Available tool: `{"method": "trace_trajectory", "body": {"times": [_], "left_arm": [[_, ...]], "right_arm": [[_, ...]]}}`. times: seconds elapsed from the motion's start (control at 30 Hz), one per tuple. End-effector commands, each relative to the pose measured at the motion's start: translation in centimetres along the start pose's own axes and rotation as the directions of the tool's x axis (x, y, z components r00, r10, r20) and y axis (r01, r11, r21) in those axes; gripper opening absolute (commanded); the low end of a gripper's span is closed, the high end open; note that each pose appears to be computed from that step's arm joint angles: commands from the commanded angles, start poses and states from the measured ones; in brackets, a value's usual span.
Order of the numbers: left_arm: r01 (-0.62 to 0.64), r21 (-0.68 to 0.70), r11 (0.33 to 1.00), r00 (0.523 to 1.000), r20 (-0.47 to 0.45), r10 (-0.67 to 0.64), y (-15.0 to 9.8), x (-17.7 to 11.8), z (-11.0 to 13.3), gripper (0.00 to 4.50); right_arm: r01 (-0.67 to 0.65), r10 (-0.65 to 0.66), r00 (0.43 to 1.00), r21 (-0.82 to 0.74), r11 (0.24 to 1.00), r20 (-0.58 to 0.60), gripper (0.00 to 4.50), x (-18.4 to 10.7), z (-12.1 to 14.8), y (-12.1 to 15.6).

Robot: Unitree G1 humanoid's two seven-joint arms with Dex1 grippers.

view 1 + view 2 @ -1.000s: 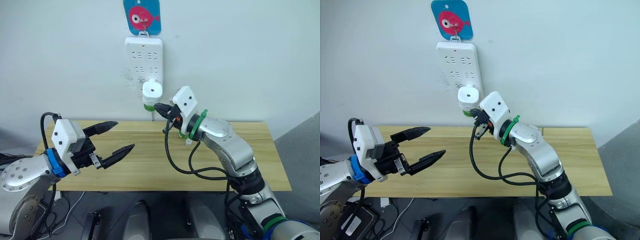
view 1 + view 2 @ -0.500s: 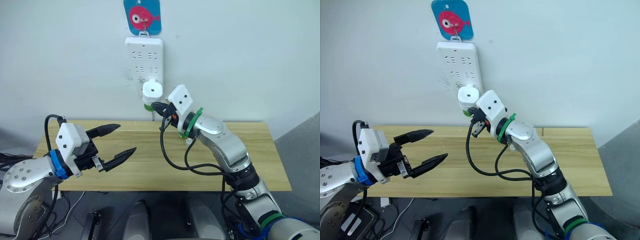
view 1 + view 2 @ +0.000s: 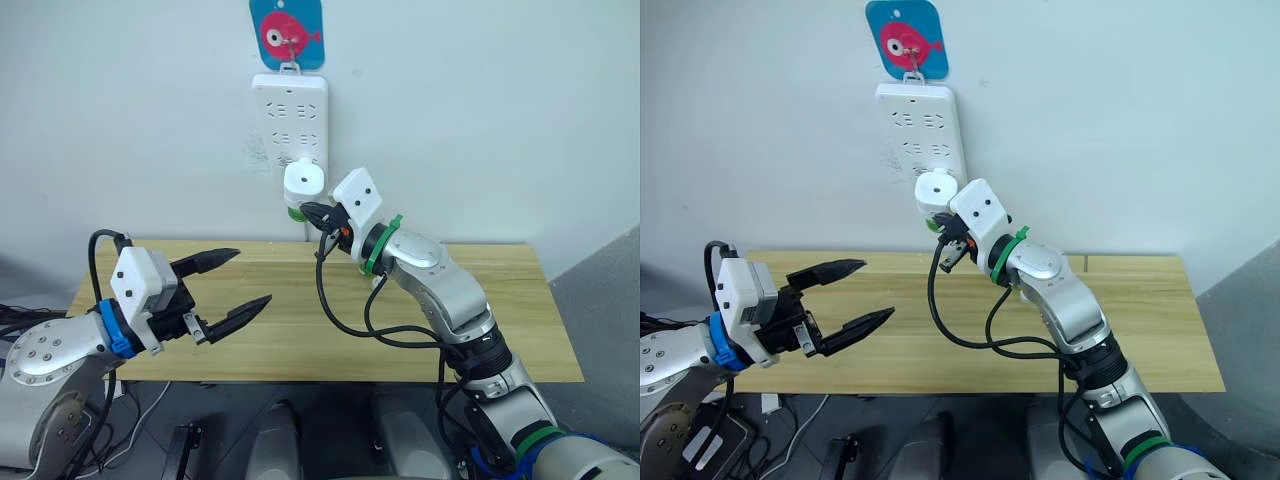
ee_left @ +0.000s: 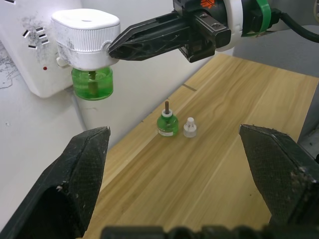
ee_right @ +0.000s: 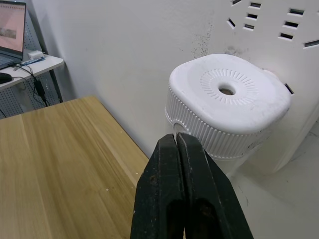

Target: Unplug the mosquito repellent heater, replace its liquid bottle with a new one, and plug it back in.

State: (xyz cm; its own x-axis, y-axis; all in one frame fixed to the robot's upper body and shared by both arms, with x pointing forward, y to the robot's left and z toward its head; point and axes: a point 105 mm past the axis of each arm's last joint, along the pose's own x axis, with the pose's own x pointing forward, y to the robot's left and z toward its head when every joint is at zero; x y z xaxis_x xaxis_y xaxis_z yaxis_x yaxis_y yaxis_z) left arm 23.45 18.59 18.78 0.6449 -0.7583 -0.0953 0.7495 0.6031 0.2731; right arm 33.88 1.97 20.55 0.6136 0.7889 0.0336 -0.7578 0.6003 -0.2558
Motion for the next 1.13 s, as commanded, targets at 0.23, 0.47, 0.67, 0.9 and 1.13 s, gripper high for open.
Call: {"method": "trace_trajectory", "body": {"times": [0.23,0.47,0.67,0.9,1.13], "left_arm": [[-0.041,0.008,0.999,0.998,-0.053,0.041,1.3,-1.1,-2.0,4.5],[0.007,0.095,0.995,0.984,-0.177,0.01,3.8,-3.0,-4.3,4.5],[0.077,0.122,0.99,0.934,-0.357,-0.029,5.5,-4.3,-6.1,4.5],[0.05,0.138,0.989,0.912,-0.41,0.011,6.2,-4.2,-5.4,4.5],[0.014,0.098,0.995,0.913,-0.408,0.027,6.0,-4.2,-5.8,4.5]], "right_arm": [[-0.183,0.188,0.981,-0.082,0.98,0.046,0.06,-4.2,1.9,2.0],[-0.238,0.217,0.969,-0.206,0.949,-0.122,0.64,-9.4,-0.6,-0.3],[-0.331,0.232,0.921,-0.313,0.89,-0.314,2.76,-13.8,-2.3,-3.5],[-0.33,0.229,0.922,-0.328,0.885,-0.311,4.46,-15.7,-1.8,-5.9],[-0.351,0.258,0.917,-0.308,0.884,-0.304,4.46,-16.1,-2.8,-6.1]]}}
